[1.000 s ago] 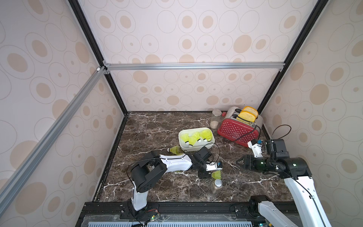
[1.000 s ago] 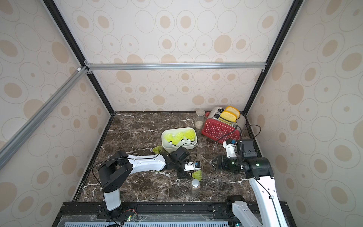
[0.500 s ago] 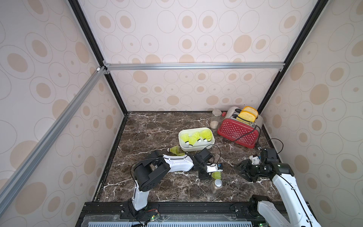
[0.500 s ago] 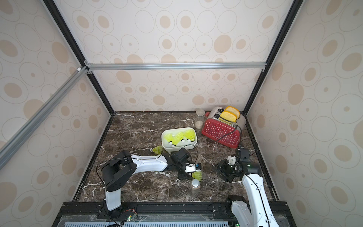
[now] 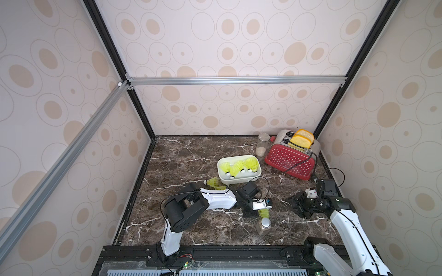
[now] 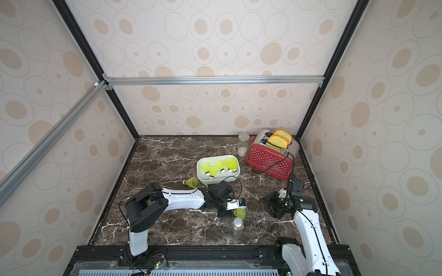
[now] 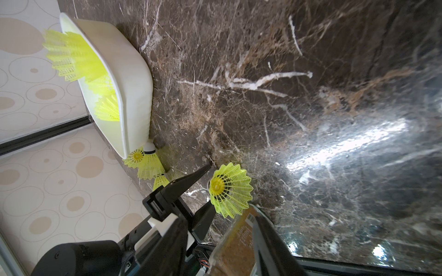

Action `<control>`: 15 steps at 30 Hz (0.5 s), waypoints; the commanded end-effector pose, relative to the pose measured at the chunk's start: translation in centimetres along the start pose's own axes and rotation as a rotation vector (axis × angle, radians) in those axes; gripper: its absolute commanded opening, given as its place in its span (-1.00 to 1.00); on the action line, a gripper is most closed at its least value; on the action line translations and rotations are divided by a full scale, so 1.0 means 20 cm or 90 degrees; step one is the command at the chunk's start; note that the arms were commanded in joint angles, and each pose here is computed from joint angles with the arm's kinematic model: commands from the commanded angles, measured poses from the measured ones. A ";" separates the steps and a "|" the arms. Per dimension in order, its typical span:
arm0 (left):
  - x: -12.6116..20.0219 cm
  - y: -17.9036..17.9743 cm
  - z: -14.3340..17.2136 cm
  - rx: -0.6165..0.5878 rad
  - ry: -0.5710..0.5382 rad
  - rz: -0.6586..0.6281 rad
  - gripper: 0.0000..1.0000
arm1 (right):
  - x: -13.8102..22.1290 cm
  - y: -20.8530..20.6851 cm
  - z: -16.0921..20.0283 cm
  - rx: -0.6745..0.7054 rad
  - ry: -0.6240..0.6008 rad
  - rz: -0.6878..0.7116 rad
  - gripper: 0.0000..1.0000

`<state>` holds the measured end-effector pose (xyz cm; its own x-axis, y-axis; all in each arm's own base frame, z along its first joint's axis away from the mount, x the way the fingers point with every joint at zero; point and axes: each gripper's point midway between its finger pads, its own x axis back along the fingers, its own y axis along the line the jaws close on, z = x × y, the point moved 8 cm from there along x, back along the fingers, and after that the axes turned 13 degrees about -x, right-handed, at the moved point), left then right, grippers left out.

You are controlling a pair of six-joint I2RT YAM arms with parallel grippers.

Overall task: Put the shuttlecocks into the storage box
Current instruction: Pick up the shuttlecock at the center of the board.

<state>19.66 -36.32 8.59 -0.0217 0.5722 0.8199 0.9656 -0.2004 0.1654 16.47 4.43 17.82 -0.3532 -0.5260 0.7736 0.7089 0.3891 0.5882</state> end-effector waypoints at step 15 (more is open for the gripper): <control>0.09 0.03 -0.09 0.056 -0.033 -0.041 -0.63 | 0.08 0.07 -0.01 0.059 -0.035 -0.002 -0.07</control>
<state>19.80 -36.42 8.87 -0.0353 0.5783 0.8151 0.9772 -0.1509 0.1494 16.54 4.32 18.29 -0.3577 -0.5136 0.7799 0.6920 0.4150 0.5907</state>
